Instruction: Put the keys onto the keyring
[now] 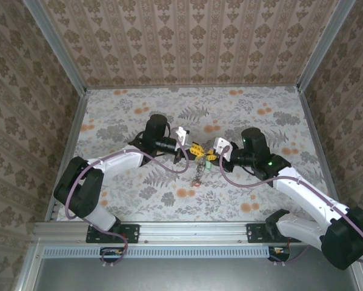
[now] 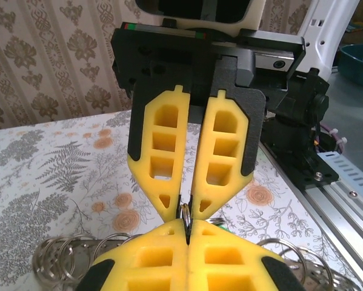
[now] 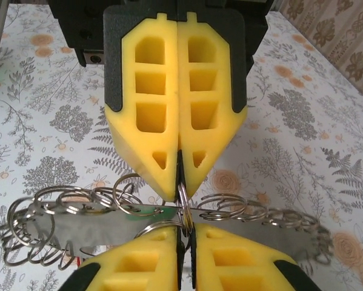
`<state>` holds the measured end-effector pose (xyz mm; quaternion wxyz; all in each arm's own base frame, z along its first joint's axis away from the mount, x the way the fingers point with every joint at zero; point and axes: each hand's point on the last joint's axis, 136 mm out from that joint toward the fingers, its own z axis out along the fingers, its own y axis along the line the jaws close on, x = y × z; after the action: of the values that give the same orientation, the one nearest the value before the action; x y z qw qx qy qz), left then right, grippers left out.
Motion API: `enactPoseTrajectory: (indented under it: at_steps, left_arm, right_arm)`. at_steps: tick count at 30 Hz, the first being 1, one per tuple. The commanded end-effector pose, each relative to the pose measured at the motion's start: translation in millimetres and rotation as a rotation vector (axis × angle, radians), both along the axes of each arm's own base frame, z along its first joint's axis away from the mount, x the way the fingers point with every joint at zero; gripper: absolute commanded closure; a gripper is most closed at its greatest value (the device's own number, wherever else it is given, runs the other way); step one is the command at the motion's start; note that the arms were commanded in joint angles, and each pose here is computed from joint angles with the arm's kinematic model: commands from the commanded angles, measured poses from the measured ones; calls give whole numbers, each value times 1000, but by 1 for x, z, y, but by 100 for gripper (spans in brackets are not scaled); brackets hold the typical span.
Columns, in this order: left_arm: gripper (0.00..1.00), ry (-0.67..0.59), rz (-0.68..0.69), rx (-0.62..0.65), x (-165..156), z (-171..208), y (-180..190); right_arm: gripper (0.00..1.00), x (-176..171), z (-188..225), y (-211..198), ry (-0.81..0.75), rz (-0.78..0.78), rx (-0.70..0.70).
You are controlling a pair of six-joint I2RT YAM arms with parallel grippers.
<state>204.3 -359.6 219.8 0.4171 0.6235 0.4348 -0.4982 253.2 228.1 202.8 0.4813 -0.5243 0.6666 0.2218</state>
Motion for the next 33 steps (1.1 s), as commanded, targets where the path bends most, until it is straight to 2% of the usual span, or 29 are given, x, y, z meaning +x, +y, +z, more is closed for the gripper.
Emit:
enactPoseTrajectory:
  at_steps: [1,6,10,14,16,18,26,31,33]
  left_arm:
    - [100,-48,-59,-89,-11,23,-3]
    - [100,-39,-51,-119,-9,25,-6]
    - [100,-22,-30,-68,-7,12,-6]
    - [100,-56,31,114,-3,-11,-4]
    - [94,-73,24,245,-7,-25,-1]
    - [90,-61,34,322,-3,-32,0]
    - [84,-53,41,331,0,-32,-11]
    - [84,-57,34,334,-1,-30,-19]
    - [88,-51,39,323,0,-29,-20]
  right_arm:
    - [91,0,8,7,0,34,49]
    - [95,2,6,9,11,36,57]
    - [100,3,8,7,6,29,37]
    - [100,2,8,-1,15,13,-45]
    - [100,3,7,-7,19,-9,-87]
    - [100,2,6,-11,22,-14,-127]
    - [100,0,12,-7,7,-1,-148]
    - [100,-4,14,-2,2,27,-128]
    - [100,-5,14,-1,3,33,-114]
